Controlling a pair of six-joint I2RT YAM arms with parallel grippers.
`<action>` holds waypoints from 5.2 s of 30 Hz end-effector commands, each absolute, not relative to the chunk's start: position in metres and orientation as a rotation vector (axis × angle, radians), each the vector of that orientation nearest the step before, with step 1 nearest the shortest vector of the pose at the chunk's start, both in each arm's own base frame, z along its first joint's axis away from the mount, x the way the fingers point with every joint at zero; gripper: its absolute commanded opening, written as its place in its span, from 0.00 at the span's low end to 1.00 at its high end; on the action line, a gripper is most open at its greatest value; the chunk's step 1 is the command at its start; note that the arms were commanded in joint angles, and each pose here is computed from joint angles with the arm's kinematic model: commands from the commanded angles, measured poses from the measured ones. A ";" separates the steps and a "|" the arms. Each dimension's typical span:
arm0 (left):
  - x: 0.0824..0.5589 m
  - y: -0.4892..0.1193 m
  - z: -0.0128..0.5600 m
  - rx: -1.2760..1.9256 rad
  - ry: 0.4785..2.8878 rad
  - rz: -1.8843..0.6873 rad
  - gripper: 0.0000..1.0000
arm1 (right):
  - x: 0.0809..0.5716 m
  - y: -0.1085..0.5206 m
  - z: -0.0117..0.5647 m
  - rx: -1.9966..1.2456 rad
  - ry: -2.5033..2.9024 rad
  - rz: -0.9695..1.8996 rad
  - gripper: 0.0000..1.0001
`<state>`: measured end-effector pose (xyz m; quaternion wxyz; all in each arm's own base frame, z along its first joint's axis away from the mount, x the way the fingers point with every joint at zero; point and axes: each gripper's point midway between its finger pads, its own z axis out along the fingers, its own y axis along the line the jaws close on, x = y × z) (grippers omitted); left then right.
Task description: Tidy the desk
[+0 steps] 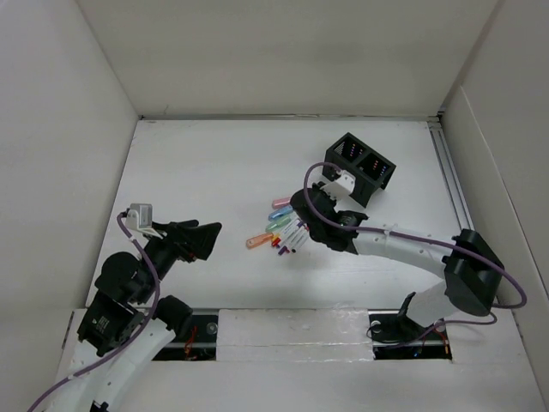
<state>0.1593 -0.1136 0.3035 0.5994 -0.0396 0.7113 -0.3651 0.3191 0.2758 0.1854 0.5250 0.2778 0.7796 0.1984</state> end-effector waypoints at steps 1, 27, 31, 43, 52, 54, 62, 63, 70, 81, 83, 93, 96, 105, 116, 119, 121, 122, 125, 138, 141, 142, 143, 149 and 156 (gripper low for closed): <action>0.164 -0.123 0.306 -0.060 1.642 -0.864 0.79 | 0.325 0.289 0.175 0.622 1.916 0.499 0.00; 0.163 -0.131 0.302 -0.030 1.662 -0.897 0.55 | 0.393 0.301 0.094 0.681 2.123 0.496 0.73; 0.162 -0.131 0.303 -0.027 1.653 -0.903 0.59 | 0.405 0.306 0.085 0.702 2.140 0.497 0.73; 0.163 -0.132 0.303 -0.027 1.655 -0.904 0.62 | 0.432 0.293 0.057 0.741 2.182 0.370 0.60; 0.163 -0.131 0.302 -0.032 1.661 -0.900 0.62 | 0.435 0.288 0.037 0.699 2.253 0.265 0.52; 0.164 -0.132 0.301 -0.031 1.664 -0.900 0.62 | 0.435 0.289 0.036 0.692 2.258 0.261 0.51; 0.162 -0.130 0.304 -0.032 1.651 -0.903 0.63 | 0.430 0.298 0.037 0.641 2.284 0.194 0.60; 0.162 -0.130 0.304 -0.032 1.650 -0.904 0.62 | 0.430 0.298 0.037 0.642 2.282 0.192 0.60; 0.161 -0.131 0.305 -0.028 1.646 -0.909 0.62 | 0.432 0.308 0.039 0.605 2.281 0.155 0.59; 0.159 -0.131 0.306 -0.024 1.638 -0.915 0.63 | 0.415 0.274 0.033 0.662 2.240 0.056 0.64; 0.160 -0.131 0.305 -0.024 1.640 -0.914 0.63 | 0.414 0.274 0.031 0.656 2.250 0.052 0.65; 0.158 -0.130 0.308 -0.024 1.627 -0.919 0.63 | 0.402 0.314 0.029 0.602 2.305 0.155 0.64; 0.158 -0.130 0.307 -0.022 1.631 -0.920 0.63 | 0.405 0.322 0.030 0.594 2.319 0.182 0.62; 0.160 -0.131 0.305 -0.024 1.642 -0.914 0.63 | 0.431 0.332 0.036 0.620 2.304 0.223 0.48; 0.160 -0.131 0.305 -0.023 1.643 -0.912 0.63 | 0.441 0.327 0.034 0.537 2.315 0.098 0.55; 0.160 -0.131 0.306 -0.023 1.640 -0.916 0.63 | 0.439 0.326 0.033 0.497 2.330 0.082 0.50; 0.159 -0.131 0.306 -0.021 1.639 -0.916 0.63 | 0.438 0.325 0.032 0.457 2.345 0.061 0.44; 0.160 -0.131 0.305 -0.021 1.642 -0.915 0.63 | 0.437 0.324 0.031 0.454 2.350 0.053 0.44; 0.159 -0.131 0.307 -0.021 1.636 -0.917 0.63 | 0.434 0.327 0.031 0.400 2.363 0.029 0.35; 0.159 -0.132 0.306 -0.016 1.639 -0.918 0.63 | 0.440 0.370 0.085 0.467 2.232 0.476 0.13; 0.160 -0.133 0.305 -0.013 1.645 -0.916 0.63 | 0.442 0.373 0.122 0.518 2.146 0.619 0.13; 0.160 -0.132 0.304 -0.014 1.647 -0.915 0.63 | 0.443 0.373 0.133 0.528 2.120 0.638 0.13; 0.160 -0.132 0.305 -0.014 1.644 -0.916 0.63 | 0.445 0.372 0.143 0.533 2.092 0.653 0.13; 0.159 -0.131 0.306 -0.017 1.637 -0.918 0.63 | 0.447 0.351 0.201 0.553 1.958 0.642 0.13; 0.158 -0.132 0.306 -0.013 1.640 -0.921 0.63 | 0.451 0.272 0.252 0.663 1.780 0.445 0.12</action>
